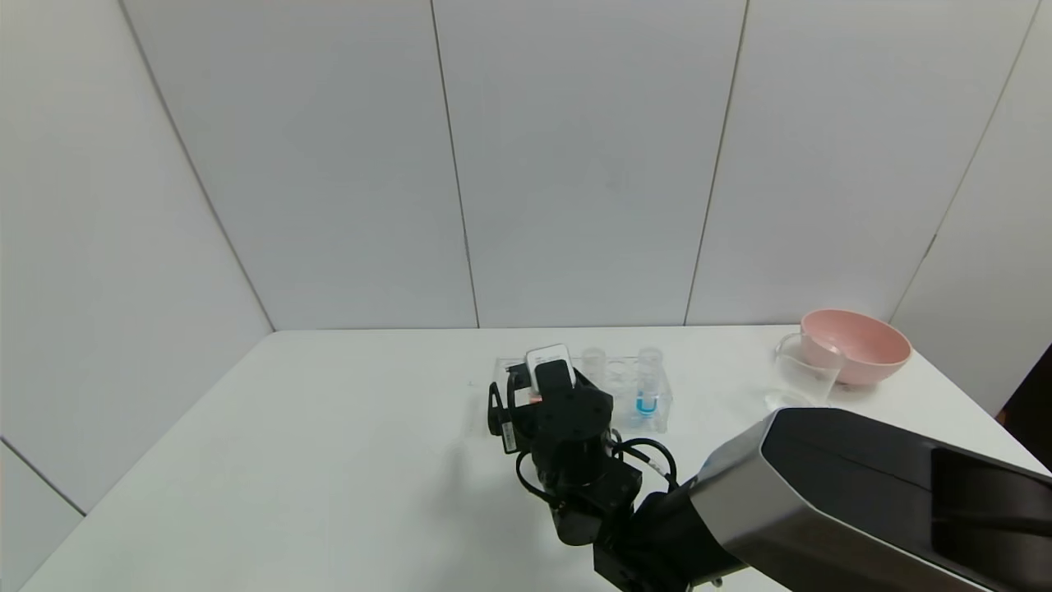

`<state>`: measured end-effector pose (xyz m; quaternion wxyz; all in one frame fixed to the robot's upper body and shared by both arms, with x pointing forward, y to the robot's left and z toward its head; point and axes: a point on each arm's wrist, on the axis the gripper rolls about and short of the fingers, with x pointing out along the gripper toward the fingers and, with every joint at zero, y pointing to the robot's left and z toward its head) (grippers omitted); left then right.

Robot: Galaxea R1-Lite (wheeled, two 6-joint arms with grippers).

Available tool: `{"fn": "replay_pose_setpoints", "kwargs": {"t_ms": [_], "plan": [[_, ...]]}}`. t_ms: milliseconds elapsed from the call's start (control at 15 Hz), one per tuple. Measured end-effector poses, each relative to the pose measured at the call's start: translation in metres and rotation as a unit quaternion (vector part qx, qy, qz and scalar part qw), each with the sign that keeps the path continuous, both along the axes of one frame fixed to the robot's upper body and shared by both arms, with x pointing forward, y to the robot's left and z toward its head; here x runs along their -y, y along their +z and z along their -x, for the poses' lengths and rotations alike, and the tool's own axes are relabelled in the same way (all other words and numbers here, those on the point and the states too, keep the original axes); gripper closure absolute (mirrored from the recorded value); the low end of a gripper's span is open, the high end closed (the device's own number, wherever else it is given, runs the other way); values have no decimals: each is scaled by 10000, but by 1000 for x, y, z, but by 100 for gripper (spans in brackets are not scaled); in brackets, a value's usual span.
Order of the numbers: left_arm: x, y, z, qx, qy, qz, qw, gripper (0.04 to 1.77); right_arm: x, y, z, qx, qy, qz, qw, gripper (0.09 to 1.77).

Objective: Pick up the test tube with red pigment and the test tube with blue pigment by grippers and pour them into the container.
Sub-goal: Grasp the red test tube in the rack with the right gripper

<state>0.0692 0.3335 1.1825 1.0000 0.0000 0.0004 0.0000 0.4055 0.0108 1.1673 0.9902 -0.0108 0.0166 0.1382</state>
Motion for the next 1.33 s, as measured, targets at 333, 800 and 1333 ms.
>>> {"fn": "replay_pose_setpoints", "kwargs": {"t_ms": [333,800,1333], "plan": [[0,0,0,0,0,0,10000,5,2,-4,-17,49,-39,-18,10000,15],[0,0,0,0,0,0,10000,5,6,-9,-27,17,-142,10,9999,52],[0,0,0,0,-2,0,10000,5,6,-10,-26,11,-120,13,9999,136]]}}
